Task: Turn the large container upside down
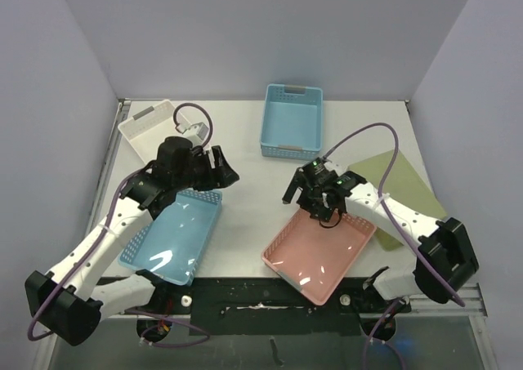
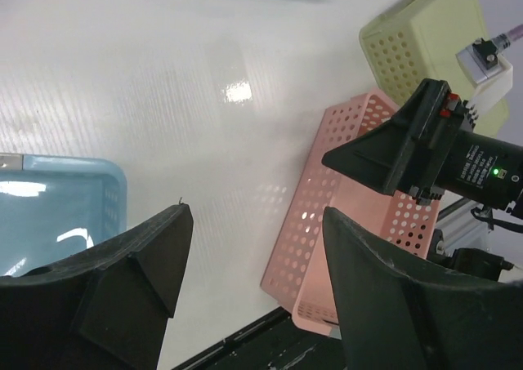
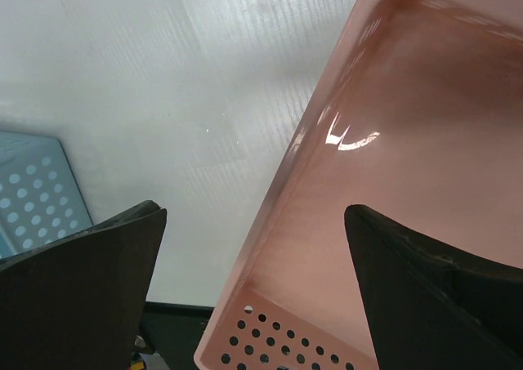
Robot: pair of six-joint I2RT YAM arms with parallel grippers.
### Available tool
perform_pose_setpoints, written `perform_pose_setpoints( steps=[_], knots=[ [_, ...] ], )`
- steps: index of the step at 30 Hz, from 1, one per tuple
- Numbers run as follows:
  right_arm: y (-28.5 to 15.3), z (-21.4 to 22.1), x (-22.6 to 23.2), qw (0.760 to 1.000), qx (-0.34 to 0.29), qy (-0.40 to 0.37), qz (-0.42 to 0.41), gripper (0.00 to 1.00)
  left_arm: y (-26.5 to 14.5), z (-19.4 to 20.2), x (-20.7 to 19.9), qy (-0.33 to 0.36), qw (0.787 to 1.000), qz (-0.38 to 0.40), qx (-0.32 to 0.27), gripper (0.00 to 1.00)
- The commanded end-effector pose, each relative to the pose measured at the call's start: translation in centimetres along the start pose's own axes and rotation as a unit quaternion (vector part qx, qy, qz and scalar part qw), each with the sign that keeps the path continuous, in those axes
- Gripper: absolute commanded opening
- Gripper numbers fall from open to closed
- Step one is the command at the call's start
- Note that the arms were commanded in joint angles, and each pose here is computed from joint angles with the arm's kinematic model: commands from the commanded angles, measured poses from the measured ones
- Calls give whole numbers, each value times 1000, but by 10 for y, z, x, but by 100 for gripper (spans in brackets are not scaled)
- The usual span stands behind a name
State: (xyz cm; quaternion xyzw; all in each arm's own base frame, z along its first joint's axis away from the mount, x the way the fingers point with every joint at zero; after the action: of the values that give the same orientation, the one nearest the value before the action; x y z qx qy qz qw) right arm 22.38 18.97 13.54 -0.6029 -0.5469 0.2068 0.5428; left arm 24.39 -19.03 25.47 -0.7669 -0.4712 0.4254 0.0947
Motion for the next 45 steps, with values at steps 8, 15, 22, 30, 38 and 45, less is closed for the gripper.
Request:
perform_pose_setpoints(
  steps=[8, 15, 22, 30, 38, 45],
  knots=[
    [27, 8, 22, 1000, 0, 9, -3, 49, 1, 12, 13, -10, 1000, -16, 3, 64],
    [25, 12, 43, 1000, -7, -13, -19, 4, -4, 5, 12, -1, 1000, -23, -7, 64],
    [1, 6, 96, 991, -3, -47, -126, 0, -30, -23, 1, 15, 999, -27, -32, 64],
    [-37, 5, 171, 952, 20, -85, -294, 0, -94, -84, -10, 29, 992, -49, -112, 64],
    [-64, 5, 223, 890, 68, -78, -444, 0, -133, -111, -20, 32, 983, -68, -170, 64],
    [-65, 5, 215, 834, 113, -30, -539, 0, -125, -110, -18, 29, 984, -70, -160, 64]
  ],
)
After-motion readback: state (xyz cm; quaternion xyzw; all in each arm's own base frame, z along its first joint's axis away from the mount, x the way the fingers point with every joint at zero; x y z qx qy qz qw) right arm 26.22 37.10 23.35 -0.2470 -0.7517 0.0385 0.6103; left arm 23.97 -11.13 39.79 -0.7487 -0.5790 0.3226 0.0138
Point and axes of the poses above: each gripper's point midway between its finger pads, its own y axis out along the fingers, its own x axis along the line the jaws close on, z = x × y, the point moved 4 cm from there along -y, back along the fingers, and after that the axes turned 1 degree about -y, right-handed, at the moved point
